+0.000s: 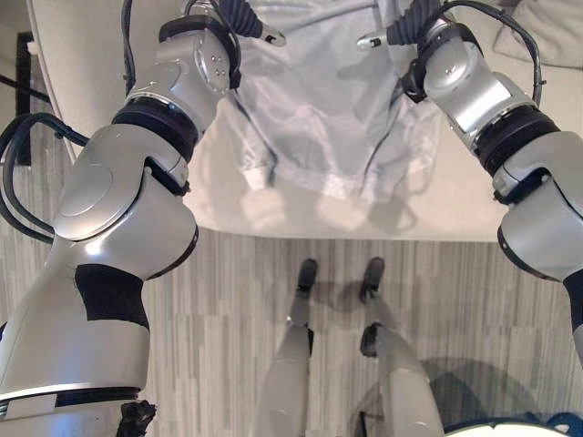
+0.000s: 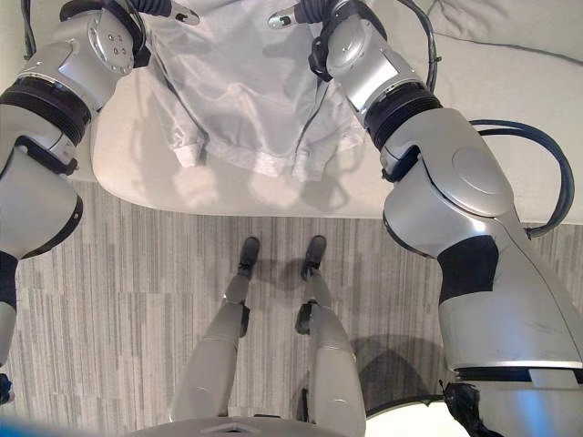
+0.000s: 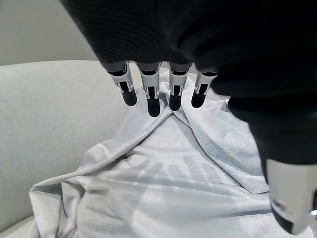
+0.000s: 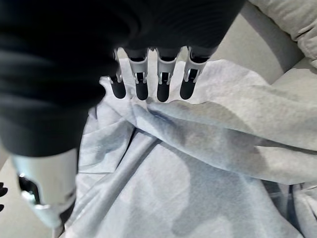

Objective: Hang the clothes on the sofa on the clothes rack.

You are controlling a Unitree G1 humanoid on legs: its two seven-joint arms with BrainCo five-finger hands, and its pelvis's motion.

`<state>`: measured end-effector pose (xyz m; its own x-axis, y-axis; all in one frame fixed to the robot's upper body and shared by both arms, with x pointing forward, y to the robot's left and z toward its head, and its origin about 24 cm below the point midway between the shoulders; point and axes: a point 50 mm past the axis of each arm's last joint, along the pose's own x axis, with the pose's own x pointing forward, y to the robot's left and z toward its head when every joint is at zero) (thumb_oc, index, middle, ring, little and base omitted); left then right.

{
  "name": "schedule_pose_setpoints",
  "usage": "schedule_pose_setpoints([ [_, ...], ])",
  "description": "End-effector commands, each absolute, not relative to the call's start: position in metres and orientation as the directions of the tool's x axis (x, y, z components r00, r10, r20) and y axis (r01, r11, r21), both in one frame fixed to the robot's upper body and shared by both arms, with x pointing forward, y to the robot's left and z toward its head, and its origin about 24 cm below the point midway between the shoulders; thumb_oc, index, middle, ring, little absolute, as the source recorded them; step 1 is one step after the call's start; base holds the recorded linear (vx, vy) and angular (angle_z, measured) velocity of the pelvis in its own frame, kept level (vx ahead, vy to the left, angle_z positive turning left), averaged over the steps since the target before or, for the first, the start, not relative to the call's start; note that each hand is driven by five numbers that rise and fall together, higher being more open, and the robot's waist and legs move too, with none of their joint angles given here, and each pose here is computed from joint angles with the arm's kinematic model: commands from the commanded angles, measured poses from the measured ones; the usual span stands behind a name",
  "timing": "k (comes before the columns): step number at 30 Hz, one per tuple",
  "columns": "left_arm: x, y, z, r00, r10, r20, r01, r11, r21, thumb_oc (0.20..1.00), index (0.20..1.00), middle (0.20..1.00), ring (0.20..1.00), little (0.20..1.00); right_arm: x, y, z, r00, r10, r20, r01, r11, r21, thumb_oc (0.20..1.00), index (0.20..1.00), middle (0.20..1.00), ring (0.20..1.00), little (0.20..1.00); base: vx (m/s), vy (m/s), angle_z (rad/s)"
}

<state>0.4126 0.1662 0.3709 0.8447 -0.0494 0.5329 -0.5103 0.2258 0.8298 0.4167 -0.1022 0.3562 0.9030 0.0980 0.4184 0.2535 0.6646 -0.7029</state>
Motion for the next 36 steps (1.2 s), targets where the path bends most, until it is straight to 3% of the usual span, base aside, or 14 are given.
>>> schedule_pose_setpoints([
  [1, 0.406, 0.162, 0.392, 0.793, -0.025, 0.609, -0.591, 0.213, 0.778, 1.000, 1.000, 1.000, 1.000, 1.000, 0.411, -0.106, 0.384, 0.864, 0.022, 0.503, 0.358, 0.677, -0.643, 1.000, 1.000, 1.000, 1.000, 1.000, 0.00, 0.000, 0.00],
  [15, 0.406, 0.193, 0.382, 0.803, 0.033, 0.595, -0.587, 0.215, 0.780, 1.000, 1.000, 1.000, 1.000, 1.000, 0.411, -0.102, 0.376, 0.863, 0.063, 0.501, 0.314, 0.708, -0.632, 1.000, 1.000, 1.000, 1.000, 1.000, 0.00, 0.018, -0.01],
  [24, 0.408, 0.205, 0.367, 0.812, 0.067, 0.579, -0.571, 0.290, 0.768, 1.000, 1.000, 1.000, 1.000, 1.000, 0.412, -0.132, 0.381, 0.862, -0.018, 0.507, 0.361, 0.723, -0.589, 1.000, 1.000, 1.000, 1.000, 1.000, 0.09, 0.158, 0.05],
  [31, 0.411, 0.229, 0.337, 0.853, 0.128, 0.506, -0.520, 0.280, 0.807, 1.000, 1.000, 1.000, 1.000, 1.000, 0.420, -0.152, 0.347, 0.892, -0.043, 0.449, 0.344, 0.709, -0.615, 1.000, 1.000, 1.000, 1.000, 1.000, 0.31, -0.075, 0.20],
  [36, 0.415, 0.224, 0.318, 0.868, 0.126, 0.481, -0.493, 0.349, 0.797, 1.000, 1.000, 1.000, 1.000, 1.000, 0.422, -0.160, 0.334, 0.907, -0.054, 0.418, 0.341, 0.677, -0.652, 1.000, 1.000, 1.000, 1.000, 1.000, 0.38, -0.183, 0.54],
])
